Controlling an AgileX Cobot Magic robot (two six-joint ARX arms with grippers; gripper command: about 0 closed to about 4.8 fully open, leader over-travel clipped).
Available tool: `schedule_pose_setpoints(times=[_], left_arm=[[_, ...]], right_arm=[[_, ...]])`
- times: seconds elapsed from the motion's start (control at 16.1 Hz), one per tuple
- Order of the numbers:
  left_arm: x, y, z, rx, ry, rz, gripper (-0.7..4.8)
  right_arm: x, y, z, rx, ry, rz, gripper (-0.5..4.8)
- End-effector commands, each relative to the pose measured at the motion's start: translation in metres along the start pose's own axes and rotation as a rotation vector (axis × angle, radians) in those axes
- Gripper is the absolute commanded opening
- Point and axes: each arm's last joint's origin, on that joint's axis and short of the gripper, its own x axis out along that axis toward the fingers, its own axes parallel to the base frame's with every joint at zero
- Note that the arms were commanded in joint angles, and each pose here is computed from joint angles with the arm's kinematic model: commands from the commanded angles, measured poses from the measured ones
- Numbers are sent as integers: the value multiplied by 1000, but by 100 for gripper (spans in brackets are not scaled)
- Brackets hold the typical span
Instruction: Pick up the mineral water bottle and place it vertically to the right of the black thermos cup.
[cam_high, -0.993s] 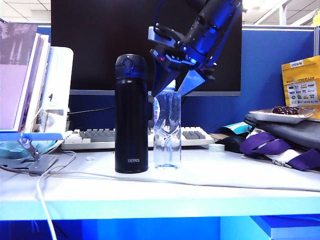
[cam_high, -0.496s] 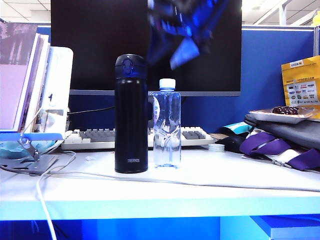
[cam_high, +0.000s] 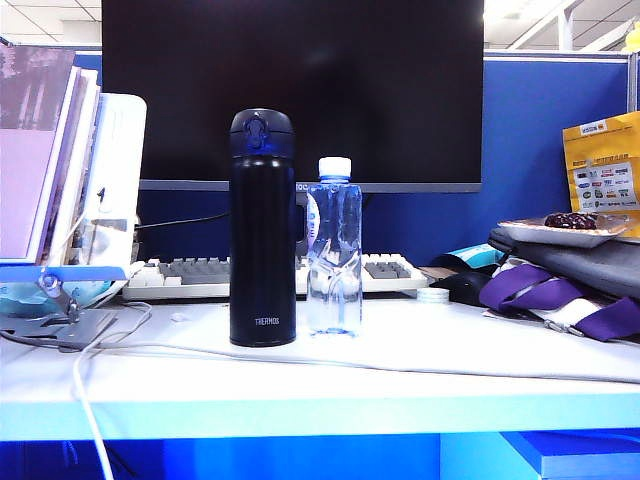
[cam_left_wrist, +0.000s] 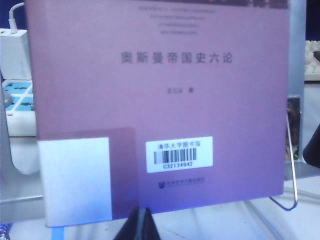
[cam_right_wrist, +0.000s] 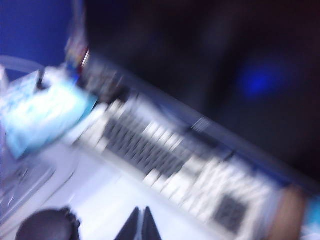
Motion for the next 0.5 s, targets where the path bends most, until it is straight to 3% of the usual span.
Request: schedule_pose_setpoints(times=[0.06,0.25,0.5], left_arm=[[0,0,-1,2,9,-4,-5],[0,0,-1,2,9,-4,-5],[0,0,-1,2,9,-4,-5]], right_arm=[[-53,-3,23,-6,-105,-99,-5],[-146,-2,41,-4,-249,-172,-5],[-226,3,39,-2,-348,-210,-5]])
